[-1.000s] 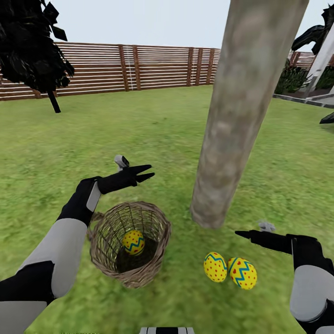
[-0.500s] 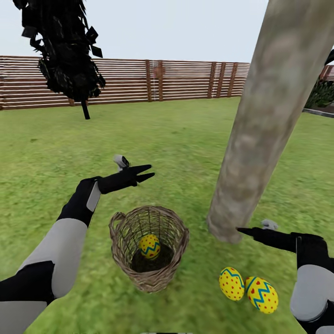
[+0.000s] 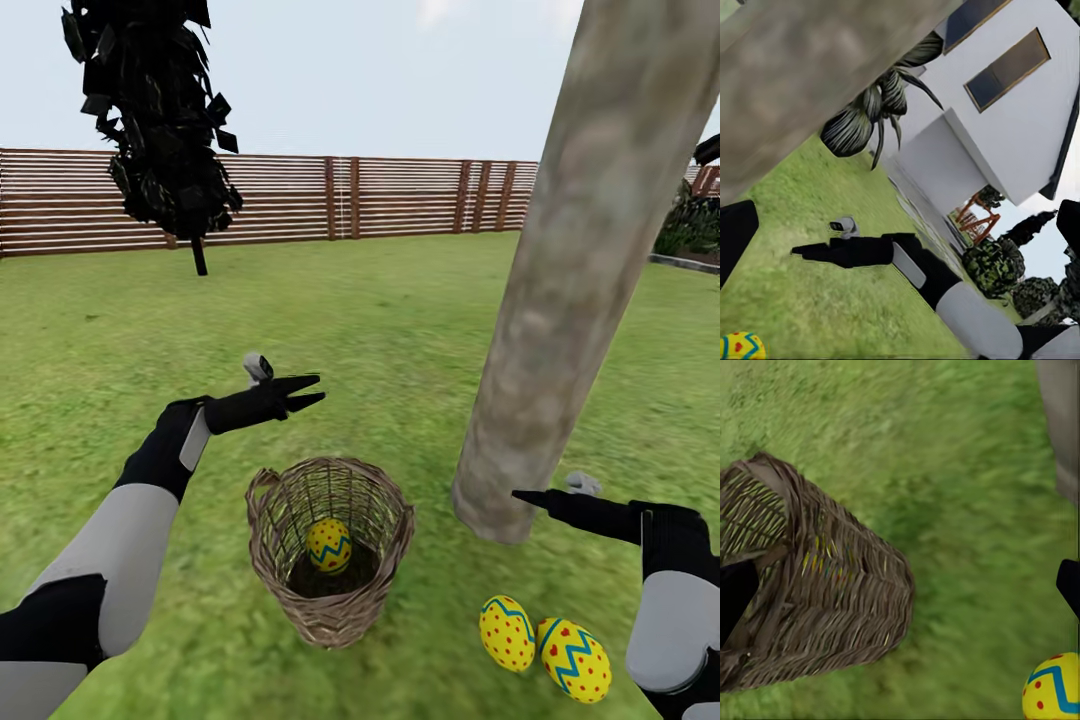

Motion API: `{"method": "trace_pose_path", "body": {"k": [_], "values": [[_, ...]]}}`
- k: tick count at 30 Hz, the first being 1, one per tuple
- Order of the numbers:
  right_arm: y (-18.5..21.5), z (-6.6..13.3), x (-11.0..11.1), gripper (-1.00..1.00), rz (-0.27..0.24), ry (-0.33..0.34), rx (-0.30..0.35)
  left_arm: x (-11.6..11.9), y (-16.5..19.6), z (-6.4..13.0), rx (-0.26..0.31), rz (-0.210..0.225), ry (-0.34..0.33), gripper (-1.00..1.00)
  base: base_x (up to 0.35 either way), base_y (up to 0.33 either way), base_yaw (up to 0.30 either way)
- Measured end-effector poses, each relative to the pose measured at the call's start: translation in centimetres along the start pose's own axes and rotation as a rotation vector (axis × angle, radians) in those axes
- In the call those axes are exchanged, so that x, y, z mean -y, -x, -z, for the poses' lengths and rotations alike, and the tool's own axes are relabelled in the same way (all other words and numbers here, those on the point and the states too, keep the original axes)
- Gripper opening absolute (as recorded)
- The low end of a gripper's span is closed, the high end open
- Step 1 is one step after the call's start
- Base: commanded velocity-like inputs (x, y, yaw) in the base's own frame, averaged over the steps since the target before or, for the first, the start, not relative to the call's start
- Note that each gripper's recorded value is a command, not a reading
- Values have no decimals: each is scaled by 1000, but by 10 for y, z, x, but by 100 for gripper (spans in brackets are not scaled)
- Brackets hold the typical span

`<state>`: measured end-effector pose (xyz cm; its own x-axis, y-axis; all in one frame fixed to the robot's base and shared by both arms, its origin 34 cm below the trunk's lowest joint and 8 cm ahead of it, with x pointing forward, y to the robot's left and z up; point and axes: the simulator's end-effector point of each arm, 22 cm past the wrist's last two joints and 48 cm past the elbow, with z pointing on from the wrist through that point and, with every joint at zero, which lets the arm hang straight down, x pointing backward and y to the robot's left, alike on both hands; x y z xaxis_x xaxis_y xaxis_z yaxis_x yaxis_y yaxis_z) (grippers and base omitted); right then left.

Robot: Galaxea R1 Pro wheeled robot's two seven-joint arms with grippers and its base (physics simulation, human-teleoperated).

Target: Take the three Easter eggs out of the wicker basket on the lawn in the garden, then place them on the lawn next to a single tree (choose any tree) so that all three eggs are next to the same tree and none are left in the basket.

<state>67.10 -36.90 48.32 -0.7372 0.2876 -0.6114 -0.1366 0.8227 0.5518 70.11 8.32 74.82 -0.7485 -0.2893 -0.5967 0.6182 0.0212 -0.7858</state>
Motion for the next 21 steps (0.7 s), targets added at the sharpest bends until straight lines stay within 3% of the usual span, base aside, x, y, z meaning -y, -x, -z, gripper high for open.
{"method": "trace_pose_path", "body": {"k": [10, 21], "values": [[17, 16, -12, 100, 20, 6, 37, -4, -22, 24, -52, -2, 72, 100, -18, 0, 0], [35, 28, -26, 100, 29, 13, 52, -7, -47, 28, -105, 37, 105, 100, -313, 0, 0]]}}
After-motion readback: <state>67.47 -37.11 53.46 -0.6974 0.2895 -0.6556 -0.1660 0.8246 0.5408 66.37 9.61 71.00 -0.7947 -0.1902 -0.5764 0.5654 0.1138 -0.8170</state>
